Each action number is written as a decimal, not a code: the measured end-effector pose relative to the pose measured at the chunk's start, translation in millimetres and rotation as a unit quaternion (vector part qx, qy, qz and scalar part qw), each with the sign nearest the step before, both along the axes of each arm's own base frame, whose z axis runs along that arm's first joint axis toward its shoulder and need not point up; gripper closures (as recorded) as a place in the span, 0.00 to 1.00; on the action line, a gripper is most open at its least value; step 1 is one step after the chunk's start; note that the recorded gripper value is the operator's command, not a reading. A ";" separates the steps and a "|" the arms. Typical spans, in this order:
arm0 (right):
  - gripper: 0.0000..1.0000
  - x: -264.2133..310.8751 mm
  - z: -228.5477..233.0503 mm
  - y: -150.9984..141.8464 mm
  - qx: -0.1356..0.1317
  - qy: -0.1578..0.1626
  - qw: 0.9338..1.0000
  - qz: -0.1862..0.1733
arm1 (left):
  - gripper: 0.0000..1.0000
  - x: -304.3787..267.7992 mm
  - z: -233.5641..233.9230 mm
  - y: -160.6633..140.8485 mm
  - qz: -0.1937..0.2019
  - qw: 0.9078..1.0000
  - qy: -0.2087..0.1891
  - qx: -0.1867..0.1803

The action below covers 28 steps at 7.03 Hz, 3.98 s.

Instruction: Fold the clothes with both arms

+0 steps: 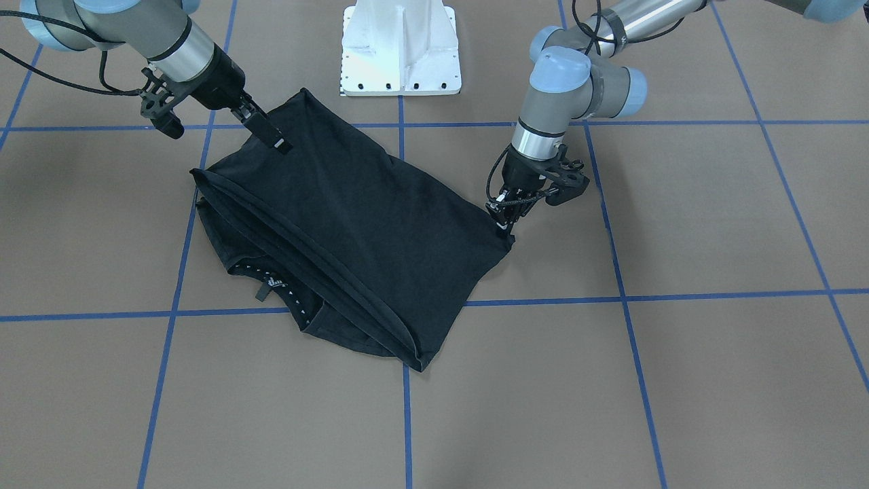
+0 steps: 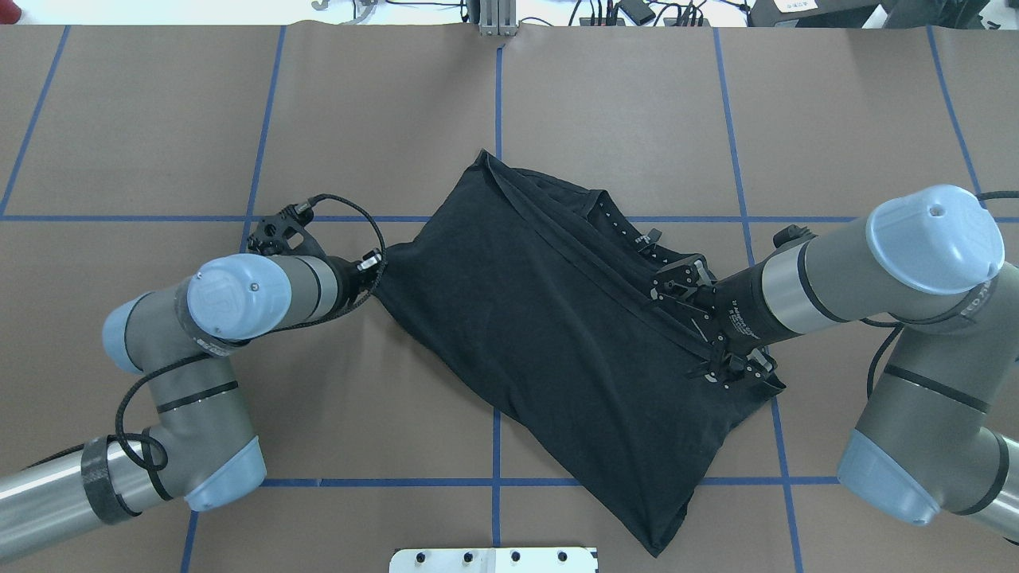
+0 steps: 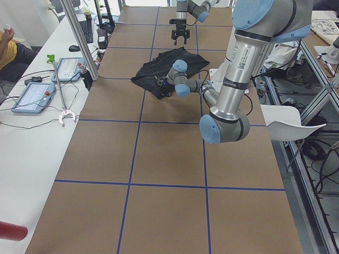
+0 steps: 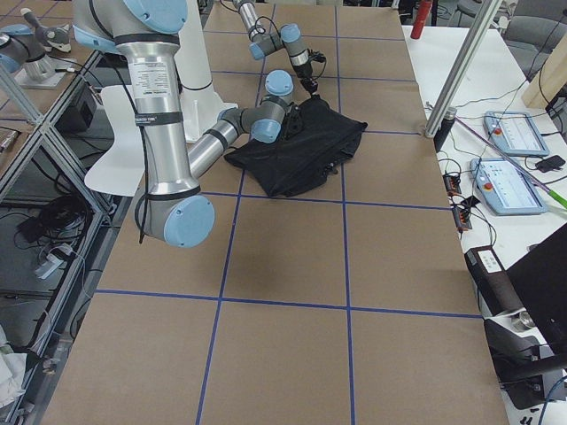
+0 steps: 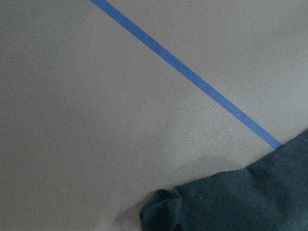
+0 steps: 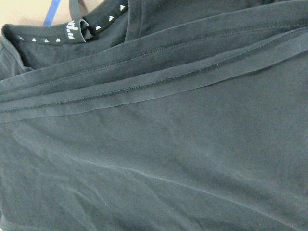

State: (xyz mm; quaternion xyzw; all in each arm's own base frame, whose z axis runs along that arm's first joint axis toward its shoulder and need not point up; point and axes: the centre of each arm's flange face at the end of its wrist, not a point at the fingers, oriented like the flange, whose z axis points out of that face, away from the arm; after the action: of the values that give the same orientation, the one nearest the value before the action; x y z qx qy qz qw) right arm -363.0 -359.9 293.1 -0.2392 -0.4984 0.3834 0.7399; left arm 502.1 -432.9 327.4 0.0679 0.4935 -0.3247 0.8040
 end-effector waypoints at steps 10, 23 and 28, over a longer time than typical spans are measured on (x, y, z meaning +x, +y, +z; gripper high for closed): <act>0.00 16.0 -24.4 -43.5 0.015 0.019 0.996 0.081 | 0.00 1.7 -127.0 -311.0 -0.032 0.982 -0.016 0.185; 0.83 -221.4 -51.9 34.3 0.449 0.313 0.766 -0.339 | 0.01 -142.5 -21.3 -130.2 0.050 0.987 0.012 0.153; 1.00 -219.8 -49.0 28.7 0.454 0.314 0.759 -0.345 | 0.01 -141.0 -20.0 -130.0 0.051 0.987 0.011 0.152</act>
State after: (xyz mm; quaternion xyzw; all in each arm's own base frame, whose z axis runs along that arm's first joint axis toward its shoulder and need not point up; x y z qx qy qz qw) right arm -582.8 -331.2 244.2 0.1028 -0.2377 -0.1157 0.9589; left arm 361.1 -562.9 307.4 0.1607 0.5491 -0.2054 0.7940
